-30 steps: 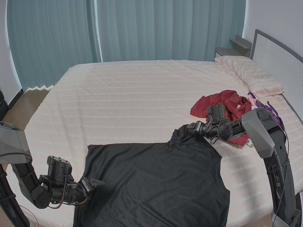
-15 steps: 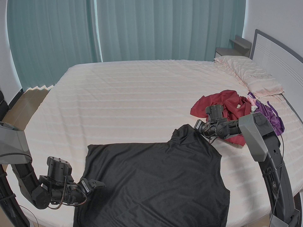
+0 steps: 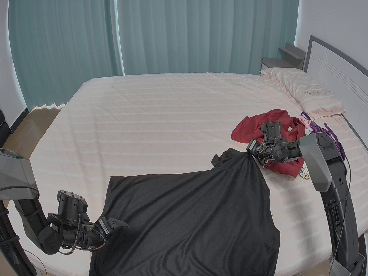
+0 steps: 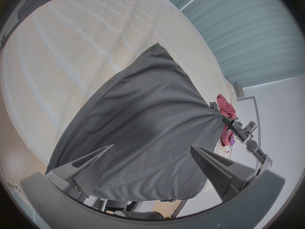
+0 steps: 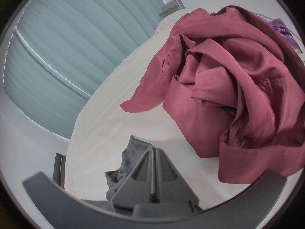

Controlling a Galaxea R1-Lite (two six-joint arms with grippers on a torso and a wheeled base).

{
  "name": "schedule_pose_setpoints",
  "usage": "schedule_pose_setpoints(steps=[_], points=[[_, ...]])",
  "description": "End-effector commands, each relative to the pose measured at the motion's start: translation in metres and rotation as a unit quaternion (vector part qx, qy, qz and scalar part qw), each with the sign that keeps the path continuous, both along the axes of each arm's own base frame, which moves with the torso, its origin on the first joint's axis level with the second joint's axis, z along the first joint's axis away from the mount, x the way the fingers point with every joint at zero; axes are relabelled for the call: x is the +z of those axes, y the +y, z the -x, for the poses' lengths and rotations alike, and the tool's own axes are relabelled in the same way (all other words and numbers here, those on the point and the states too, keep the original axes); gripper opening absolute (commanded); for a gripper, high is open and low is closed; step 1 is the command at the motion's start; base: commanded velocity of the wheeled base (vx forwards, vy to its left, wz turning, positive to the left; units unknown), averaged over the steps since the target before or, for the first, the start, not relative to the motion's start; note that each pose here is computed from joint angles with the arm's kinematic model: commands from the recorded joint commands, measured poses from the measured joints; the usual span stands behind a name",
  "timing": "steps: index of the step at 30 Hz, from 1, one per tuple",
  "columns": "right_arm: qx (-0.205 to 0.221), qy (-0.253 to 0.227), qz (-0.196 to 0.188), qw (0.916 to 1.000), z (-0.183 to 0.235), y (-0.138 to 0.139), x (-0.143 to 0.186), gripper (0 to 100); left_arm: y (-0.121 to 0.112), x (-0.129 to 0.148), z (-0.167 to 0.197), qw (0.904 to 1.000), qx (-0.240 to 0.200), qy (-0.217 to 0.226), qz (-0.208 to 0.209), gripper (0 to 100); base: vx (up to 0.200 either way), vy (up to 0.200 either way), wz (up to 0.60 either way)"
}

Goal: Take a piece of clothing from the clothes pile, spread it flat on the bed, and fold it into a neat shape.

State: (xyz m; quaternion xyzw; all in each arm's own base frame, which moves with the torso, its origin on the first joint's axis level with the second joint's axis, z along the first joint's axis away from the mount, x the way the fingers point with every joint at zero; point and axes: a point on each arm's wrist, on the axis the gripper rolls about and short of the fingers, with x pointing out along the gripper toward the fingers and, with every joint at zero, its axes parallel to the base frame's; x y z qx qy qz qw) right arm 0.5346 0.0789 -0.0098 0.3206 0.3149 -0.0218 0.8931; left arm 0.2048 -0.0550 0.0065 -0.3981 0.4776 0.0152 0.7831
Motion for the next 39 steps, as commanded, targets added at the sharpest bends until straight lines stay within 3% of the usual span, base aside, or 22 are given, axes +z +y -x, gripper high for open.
schedule_pose_setpoints(steps=[1,2,10,16,21,27,39], points=[[0.004,0.003,0.002,1.0,0.001,0.003,-0.002,0,0.0,0.0,0.0,1.0,0.0,0.001,0.0,100,0.0,0.0,0.0],[0.005,0.004,0.003,1.0,0.001,0.003,-0.004,100,0.0,0.0,0.0,1.0,0.0,0.001,0.0,100,0.0,0.0,0.0],[0.009,0.008,0.015,0.9998,0.008,-0.002,0.008,100,0.0,0.0,0.0,1.0,0.0,0.0,0.0,100,0.0,0.0,0.0],[0.019,0.043,0.038,0.9982,0.04,-0.012,0.016,100,0.0,0.0,0.001,1.0,0.002,0.0,-0.001,100,0.0,0.0,0.0],[0.017,0.057,0.032,0.9977,0.095,-0.017,0.035,100,0.002,0.0,0.009,0.9999,-0.001,0.006,-0.009,100,-0.16,0.0,0.0],[0.005,0.049,-0.004,0.9988,0.166,-0.016,0.055,100,-0.001,0.001,0.021,0.9997,-0.017,0.012,-0.013,100,-0.2,0.0,0.0],[-0.01,0.067,-0.035,0.9971,0.259,-0.025,0.025,100,-0.001,-0.014,0.024,0.9961,-0.013,0.032,-0.082,100,-0.2,0.0,0.0]])
